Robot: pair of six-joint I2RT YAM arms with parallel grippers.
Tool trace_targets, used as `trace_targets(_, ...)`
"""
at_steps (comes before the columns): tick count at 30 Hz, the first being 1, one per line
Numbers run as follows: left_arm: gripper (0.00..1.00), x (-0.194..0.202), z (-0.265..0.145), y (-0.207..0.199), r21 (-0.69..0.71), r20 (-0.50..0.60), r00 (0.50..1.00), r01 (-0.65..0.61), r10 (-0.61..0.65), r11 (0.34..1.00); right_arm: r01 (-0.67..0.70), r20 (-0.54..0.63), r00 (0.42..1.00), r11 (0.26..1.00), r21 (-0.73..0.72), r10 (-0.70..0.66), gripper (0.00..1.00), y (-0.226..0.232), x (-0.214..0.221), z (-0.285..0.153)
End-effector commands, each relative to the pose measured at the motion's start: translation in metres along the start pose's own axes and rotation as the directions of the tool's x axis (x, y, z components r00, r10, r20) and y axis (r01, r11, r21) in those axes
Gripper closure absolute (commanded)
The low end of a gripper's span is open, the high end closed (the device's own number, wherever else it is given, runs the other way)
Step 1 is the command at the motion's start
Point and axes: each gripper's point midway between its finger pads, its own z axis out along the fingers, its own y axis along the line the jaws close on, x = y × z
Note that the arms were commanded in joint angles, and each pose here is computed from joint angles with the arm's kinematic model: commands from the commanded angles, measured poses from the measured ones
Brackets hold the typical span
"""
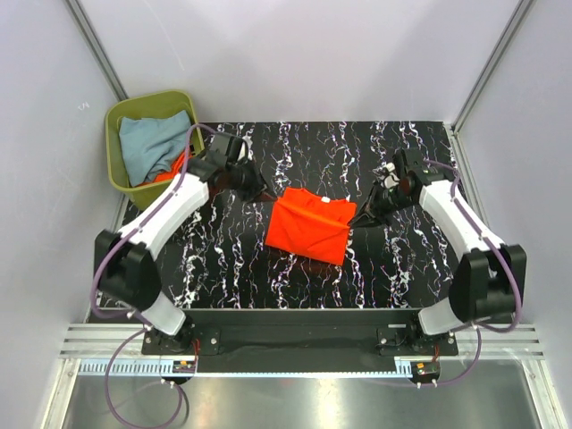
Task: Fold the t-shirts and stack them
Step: Fold the tshirt
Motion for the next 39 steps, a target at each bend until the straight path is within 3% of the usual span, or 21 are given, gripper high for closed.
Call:
trace_targets(1,1.00,-0.027,0.006,-0.019,0.062,0.009,0.997,-0.073,0.073,0.995,0.023,-0.030,0.999,0.997,-0.072,-0.026,1.00,0.013,-0.015,-0.005)
trace_targets(17,1.00,-0.108,0.078,-0.028,0.116,0.004,0.990,-0.141,0.141,0.983,-0.082,-0.002,0.997,0.996,-0.047,0.082,1.00,-0.016,-0.084,0.021)
trace_targets(27,1.00,-0.119,0.124,-0.025,0.143,-0.018,0.983,-0.176,0.181,0.974,-0.105,0.013,0.994,0.994,0.016,0.105,1.00,-0.043,-0.106,0.038)
trace_targets(29,0.83,-0.124,0.130,-0.031,0.138,0.002,0.975,-0.219,0.221,0.966,-0.121,0.080,0.990,0.991,0.058,0.116,0.87,-0.063,-0.128,0.034)
trace_targets(30,0.76,-0.134,0.132,-0.022,0.058,0.049,0.972,-0.234,0.232,0.970,-0.134,0.089,0.988,0.987,0.085,0.127,0.70,-0.079,-0.137,0.036)
trace_targets(31,0.51,-0.133,0.127,-0.016,-0.016,0.049,0.958,-0.281,0.281,0.960,-0.131,0.129,0.985,0.984,0.123,0.115,0.68,-0.087,-0.151,0.034)
trace_targets(32,0.42,-0.144,0.115,-0.021,-0.067,0.092,0.942,-0.317,0.322,0.946,-0.125,0.151,0.983,0.981,0.148,0.103,0.66,-0.093,-0.158,0.032)
trace_targets(33,0.41,-0.158,0.093,-0.021,-0.161,0.157,0.922,-0.331,0.355,0.930,-0.105,0.178,0.981,0.980,0.171,0.074,0.58,-0.096,-0.167,0.028)
trace_targets(37,0.40,-0.151,0.035,-0.021,-0.247,0.224,0.884,-0.356,0.411,0.901,-0.045,0.291,0.957,0.983,0.177,-0.008,0.28,-0.075,-0.206,0.007)
trace_targets(39,0.40,-0.129,0.019,-0.014,-0.232,0.207,0.892,-0.354,0.402,0.906,-0.025,0.291,0.956,0.986,0.167,-0.025,0.23,-0.071,-0.217,0.009)
